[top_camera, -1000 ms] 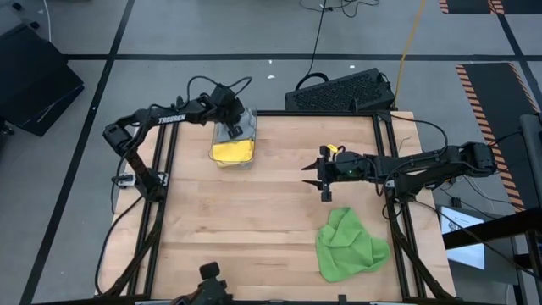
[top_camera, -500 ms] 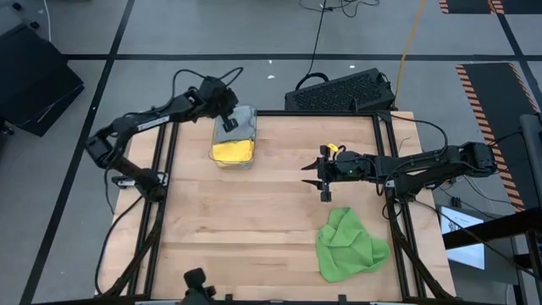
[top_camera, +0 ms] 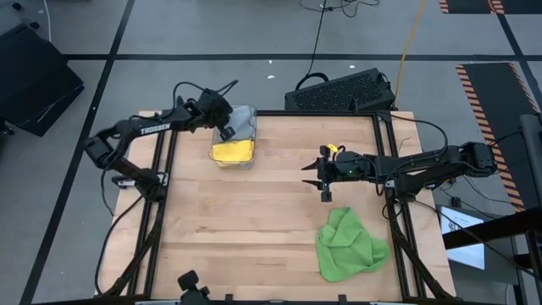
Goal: Fold microfiber towels
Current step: Put the gray towel into the transparent bin, then fold the green towel on the table
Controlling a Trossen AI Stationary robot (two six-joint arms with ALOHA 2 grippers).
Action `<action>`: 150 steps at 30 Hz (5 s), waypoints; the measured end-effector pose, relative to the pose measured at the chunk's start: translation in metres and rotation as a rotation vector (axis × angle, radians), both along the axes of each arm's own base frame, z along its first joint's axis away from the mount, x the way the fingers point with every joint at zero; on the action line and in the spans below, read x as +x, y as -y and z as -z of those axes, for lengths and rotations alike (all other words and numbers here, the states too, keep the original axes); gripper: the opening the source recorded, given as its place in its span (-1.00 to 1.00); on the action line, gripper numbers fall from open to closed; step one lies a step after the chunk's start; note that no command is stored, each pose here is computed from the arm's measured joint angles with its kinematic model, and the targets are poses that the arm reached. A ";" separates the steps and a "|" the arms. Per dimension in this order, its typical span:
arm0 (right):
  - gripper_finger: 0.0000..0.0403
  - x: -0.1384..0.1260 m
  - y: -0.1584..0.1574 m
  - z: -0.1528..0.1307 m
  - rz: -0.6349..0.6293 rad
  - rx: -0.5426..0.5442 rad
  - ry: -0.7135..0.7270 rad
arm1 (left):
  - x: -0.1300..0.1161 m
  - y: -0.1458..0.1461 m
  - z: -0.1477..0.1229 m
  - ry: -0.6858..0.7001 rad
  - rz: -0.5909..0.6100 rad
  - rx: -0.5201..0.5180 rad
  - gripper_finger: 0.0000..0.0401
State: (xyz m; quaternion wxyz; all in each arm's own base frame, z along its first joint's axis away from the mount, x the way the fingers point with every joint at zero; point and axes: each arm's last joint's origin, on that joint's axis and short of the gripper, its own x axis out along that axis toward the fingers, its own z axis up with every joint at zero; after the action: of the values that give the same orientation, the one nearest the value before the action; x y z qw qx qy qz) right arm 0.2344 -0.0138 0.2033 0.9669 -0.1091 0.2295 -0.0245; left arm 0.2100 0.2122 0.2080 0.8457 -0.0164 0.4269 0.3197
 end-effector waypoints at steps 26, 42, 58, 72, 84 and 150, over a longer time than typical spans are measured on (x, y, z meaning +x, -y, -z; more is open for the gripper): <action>-0.16 0.001 0.000 -0.002 0.010 0.017 0.028 | -0.005 -0.007 -0.034 0.311 0.204 0.105 -0.93; -0.16 0.002 0.000 -0.004 0.009 0.015 0.050 | 0.024 -0.044 0.055 0.264 0.214 -0.011 -0.93; -0.16 0.002 0.000 -0.004 0.011 0.019 0.047 | 0.003 -0.014 -0.019 0.334 0.254 0.044 -0.93; -0.16 0.002 0.000 -0.004 0.003 0.001 0.044 | -0.016 -0.014 0.004 0.043 -0.064 -0.017 -0.93; -0.16 -0.001 -0.001 -0.001 0.022 0.055 0.014 | -0.004 -0.015 -0.005 0.069 -0.017 0.034 -0.93; -0.94 -0.036 -0.125 0.041 -0.104 0.210 -0.324 | 0.128 0.281 -0.008 0.475 0.623 0.109 -0.36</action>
State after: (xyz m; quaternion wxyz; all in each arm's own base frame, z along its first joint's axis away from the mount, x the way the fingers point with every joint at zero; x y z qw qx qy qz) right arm 0.1984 0.1109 0.1624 0.9233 -0.0220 0.3774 0.0672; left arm 0.3381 -0.0686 0.2162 0.9771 0.0853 0.1862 0.0575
